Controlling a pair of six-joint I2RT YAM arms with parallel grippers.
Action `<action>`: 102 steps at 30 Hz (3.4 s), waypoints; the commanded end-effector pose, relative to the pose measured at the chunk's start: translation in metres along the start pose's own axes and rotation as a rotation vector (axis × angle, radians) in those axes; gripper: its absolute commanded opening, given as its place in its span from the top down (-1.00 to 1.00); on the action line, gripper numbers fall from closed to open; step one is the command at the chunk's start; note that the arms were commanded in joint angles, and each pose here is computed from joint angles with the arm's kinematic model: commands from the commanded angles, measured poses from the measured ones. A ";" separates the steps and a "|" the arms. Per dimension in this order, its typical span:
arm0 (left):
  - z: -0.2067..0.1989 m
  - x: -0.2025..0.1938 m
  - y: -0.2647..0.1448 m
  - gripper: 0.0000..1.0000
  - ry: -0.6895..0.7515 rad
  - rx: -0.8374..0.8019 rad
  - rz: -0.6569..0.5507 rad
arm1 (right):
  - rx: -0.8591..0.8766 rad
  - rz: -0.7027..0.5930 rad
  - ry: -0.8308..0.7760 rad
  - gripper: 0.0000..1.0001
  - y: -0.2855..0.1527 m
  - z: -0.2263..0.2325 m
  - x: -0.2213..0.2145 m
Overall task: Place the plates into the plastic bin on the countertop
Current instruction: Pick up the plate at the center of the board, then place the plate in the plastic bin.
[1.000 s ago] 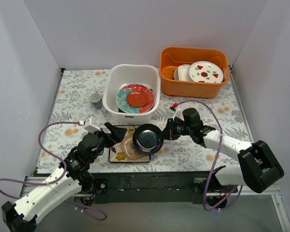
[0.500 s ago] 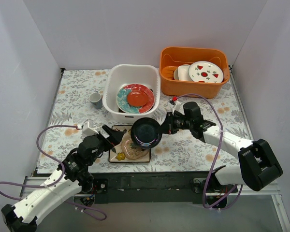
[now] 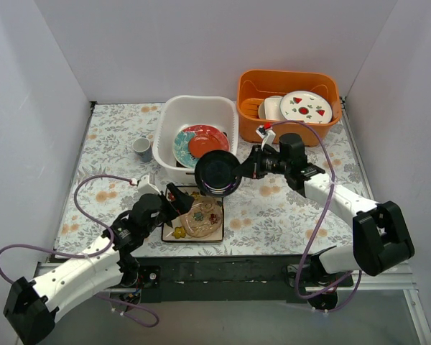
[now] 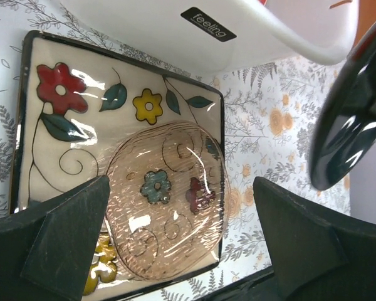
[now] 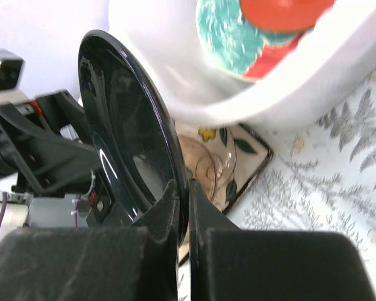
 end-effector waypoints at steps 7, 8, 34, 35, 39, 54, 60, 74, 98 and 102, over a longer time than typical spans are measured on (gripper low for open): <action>-0.024 -0.013 0.017 -0.96 0.048 -0.101 0.081 | 0.071 -0.122 -0.079 0.97 0.015 0.015 0.080; -0.023 -0.015 0.018 -0.96 0.049 -0.098 0.091 | 0.074 -0.123 -0.080 0.97 0.017 0.016 0.083; -0.016 -0.026 0.010 -0.96 0.024 -0.058 0.168 | 0.089 -0.095 -0.071 0.97 0.089 -0.011 0.143; -0.015 -0.027 0.012 -0.96 0.027 -0.053 0.173 | 0.079 -0.084 -0.066 0.97 0.091 -0.013 0.142; -0.016 -0.029 0.014 -0.96 0.037 -0.052 0.185 | 0.043 -0.064 -0.075 0.97 0.106 -0.021 0.144; -0.024 -0.031 0.021 -0.96 0.083 -0.088 0.200 | -0.117 0.025 -0.119 0.97 0.135 -0.048 0.133; -0.031 -0.032 0.025 -0.96 0.110 -0.114 0.213 | -0.174 0.054 -0.127 0.97 0.138 -0.060 0.125; -0.028 -0.031 0.015 -0.96 0.053 -0.145 0.188 | -0.233 0.119 -0.147 0.92 0.152 -0.076 0.110; -0.016 -0.027 0.008 -0.96 0.020 -0.089 0.161 | -0.399 0.092 -0.207 -0.30 0.131 -0.084 0.122; -0.013 -0.027 0.008 -0.96 0.025 -0.078 0.157 | -0.426 0.065 -0.218 -0.34 0.124 -0.083 0.126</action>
Point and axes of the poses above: each gripper's point midway between its finger pads, its own y axis out along the fingers, its own z axis along the line the jaws close on, x = y × z, the point moved 3 cm from there along -y, back along the fingers, and after that the axes turned 5 degrees about -y, right-handed, at the moved point
